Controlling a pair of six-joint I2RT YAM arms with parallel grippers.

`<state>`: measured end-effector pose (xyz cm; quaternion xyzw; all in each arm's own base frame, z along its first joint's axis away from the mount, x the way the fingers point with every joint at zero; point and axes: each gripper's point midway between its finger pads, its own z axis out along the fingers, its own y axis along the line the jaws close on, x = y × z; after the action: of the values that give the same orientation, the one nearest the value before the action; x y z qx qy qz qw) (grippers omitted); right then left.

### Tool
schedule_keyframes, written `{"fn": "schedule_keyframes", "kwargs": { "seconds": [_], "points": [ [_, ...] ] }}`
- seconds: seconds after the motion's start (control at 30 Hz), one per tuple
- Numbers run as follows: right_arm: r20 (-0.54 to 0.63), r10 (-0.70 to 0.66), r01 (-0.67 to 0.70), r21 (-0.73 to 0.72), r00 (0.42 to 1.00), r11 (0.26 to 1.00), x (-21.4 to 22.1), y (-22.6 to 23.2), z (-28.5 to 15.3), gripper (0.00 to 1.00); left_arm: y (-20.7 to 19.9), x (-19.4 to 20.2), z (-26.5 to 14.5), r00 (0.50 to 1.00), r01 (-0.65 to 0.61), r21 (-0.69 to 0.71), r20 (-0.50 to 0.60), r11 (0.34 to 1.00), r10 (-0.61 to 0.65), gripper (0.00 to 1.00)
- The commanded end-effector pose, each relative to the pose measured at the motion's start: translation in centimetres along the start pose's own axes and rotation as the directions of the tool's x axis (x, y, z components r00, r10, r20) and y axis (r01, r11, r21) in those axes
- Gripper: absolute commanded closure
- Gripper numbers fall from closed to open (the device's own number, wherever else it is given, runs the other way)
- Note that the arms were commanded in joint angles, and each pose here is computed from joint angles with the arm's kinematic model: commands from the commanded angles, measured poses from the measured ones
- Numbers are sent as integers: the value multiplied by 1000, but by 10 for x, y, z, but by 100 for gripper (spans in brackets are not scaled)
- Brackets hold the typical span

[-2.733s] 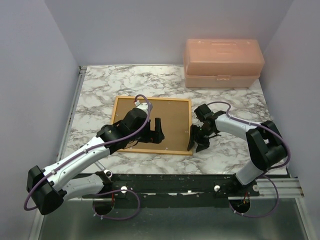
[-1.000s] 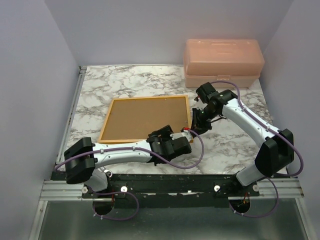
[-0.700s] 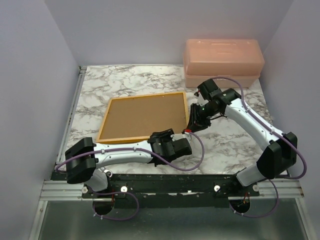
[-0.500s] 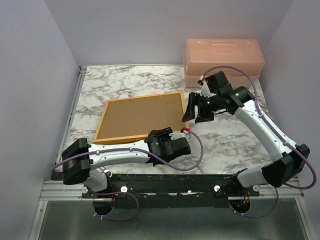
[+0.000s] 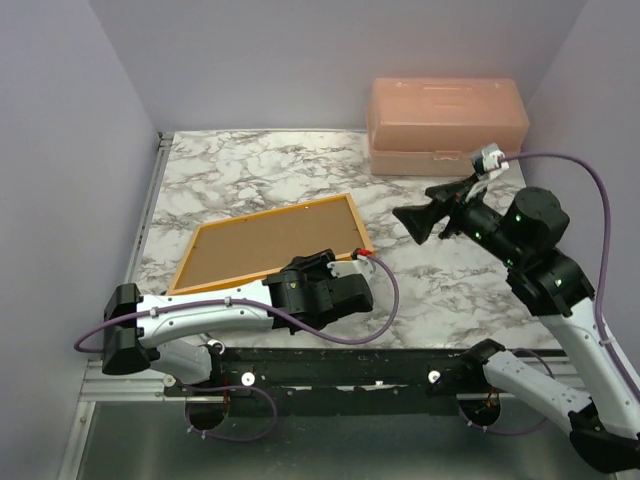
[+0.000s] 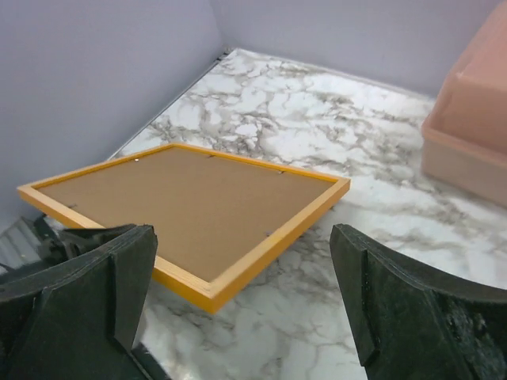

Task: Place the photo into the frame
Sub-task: Turn over the photo frame at the center of the board.

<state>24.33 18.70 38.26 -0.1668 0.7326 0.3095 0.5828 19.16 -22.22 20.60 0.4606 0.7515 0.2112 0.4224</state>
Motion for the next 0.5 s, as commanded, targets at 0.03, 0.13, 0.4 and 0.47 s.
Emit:
{"fn": "schedule_keyframes", "kwargs": {
  "seconds": [0.03,0.13,0.4,0.47],
  "points": [
    [223,-393,428,-133,892,894,1,17,-11,0,26,-15,-26,978,192,2,89,981,-191,86],
    [265,-509,556,-146,819,818,15,20,-22,0,29,-15,-33,970,217,29,104,976,-219,86],
    [422,-621,750,-422,660,509,66,64,-30,0,28,-17,-47,961,232,104,132,967,-244,86],
    [450,-602,743,-509,660,434,78,75,-27,0,28,-18,-50,959,232,115,138,966,-247,86]
  ]
}}
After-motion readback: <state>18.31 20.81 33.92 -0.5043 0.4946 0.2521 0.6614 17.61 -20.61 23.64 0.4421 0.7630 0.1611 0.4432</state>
